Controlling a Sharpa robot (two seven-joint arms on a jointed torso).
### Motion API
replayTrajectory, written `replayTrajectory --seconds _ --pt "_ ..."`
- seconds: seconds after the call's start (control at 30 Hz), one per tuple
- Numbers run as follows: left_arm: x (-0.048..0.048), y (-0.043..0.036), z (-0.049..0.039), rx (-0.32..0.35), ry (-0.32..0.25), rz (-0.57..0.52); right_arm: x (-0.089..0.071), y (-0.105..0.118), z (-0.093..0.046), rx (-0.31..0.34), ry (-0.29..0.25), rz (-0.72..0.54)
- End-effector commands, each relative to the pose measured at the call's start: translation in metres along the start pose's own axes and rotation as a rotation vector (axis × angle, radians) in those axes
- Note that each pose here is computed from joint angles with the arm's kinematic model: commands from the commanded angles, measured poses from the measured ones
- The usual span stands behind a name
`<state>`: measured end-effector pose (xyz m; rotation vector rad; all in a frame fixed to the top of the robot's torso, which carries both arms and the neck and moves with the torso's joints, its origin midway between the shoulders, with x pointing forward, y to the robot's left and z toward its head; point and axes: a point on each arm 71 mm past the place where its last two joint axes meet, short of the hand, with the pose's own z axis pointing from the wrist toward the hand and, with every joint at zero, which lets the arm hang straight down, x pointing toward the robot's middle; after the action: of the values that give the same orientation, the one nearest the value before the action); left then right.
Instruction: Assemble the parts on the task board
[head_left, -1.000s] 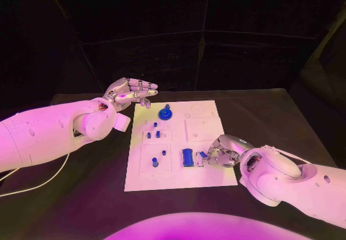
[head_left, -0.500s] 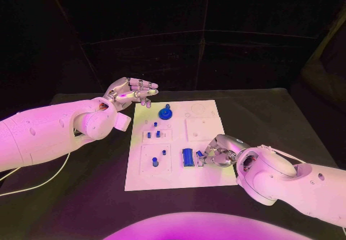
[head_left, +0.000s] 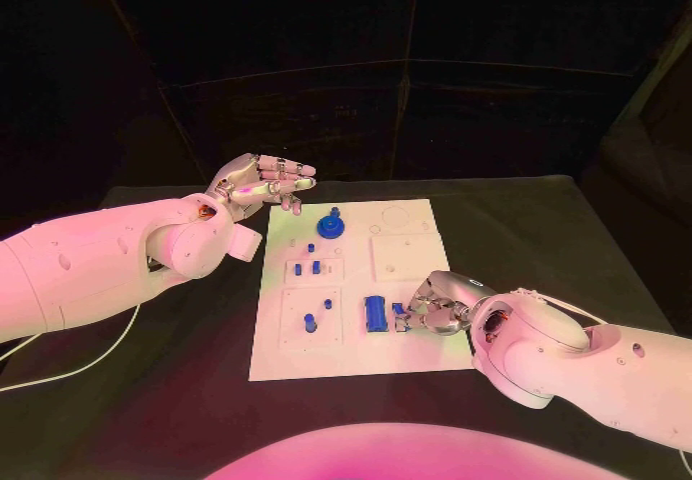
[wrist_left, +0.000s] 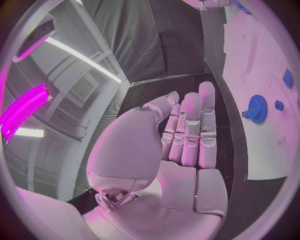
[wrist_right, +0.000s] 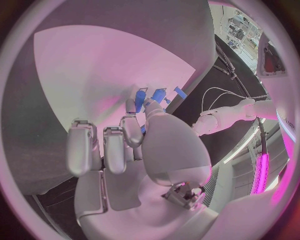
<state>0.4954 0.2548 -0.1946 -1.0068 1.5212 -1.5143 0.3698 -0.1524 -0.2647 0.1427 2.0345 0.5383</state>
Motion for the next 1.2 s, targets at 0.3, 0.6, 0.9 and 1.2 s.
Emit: replayTrajectory --seconds 0.3,0.6,0.9,1.2 --pt "0.0016 -0.0013 0.0006 0.006 0.013 -0.012 0.0013 0.0018 0.0011 -0.004 0.012 -0.012" --pt "0.0018 -0.0013 0.0008 0.005 0.014 -0.012 0.0002 0.0018 0.0017 -0.005 -0.004 -0.008" --pt "0.0019 -0.0013 0.0008 0.005 0.014 -0.012 -0.0008 0.0012 0.0006 -0.007 -0.012 -0.010" --pt "0.0012 -0.0013 0.0004 0.005 0.012 -0.011 -0.0036 -0.0039 -0.0050 -0.029 -0.012 -0.015"
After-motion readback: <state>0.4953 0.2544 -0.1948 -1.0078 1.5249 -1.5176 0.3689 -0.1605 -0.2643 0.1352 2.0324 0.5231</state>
